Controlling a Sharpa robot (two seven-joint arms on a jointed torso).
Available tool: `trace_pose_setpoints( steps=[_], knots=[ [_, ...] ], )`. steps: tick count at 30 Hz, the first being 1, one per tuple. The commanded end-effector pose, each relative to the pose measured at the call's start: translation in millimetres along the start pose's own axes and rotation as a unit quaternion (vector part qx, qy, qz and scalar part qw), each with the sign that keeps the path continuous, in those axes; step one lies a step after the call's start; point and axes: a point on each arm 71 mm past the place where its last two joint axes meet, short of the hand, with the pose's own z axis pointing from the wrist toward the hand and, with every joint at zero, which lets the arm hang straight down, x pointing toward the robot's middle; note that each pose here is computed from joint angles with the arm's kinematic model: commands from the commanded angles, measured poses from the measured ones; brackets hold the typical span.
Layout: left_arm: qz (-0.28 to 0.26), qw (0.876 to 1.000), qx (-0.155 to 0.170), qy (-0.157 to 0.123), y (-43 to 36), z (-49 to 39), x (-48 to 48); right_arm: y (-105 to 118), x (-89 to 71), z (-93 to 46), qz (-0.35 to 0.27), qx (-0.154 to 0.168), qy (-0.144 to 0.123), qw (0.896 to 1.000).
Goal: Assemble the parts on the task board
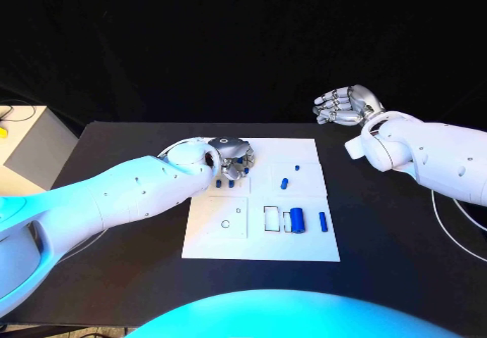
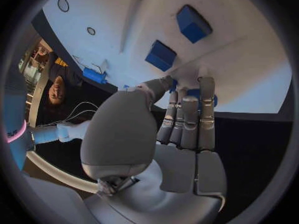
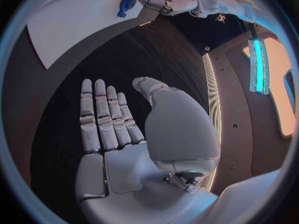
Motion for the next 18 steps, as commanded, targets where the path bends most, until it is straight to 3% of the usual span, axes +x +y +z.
trace_pose_setpoints(
  steps=[1, 18],
  knots=[
    [0.0, 1.0, 0.005, 0.012, -2.1, 0.6, 3.0, 1.8, 0.8, 0.3, -0.001, -0.007, 0.003, 1.0],
    [-0.005, 1.0, 0.018, 0.005, -3.8, 0.2, 2.3, 2.5, 2.1, 0.8, 0.0, -0.007, 0.005, 1.0]
  ],
)
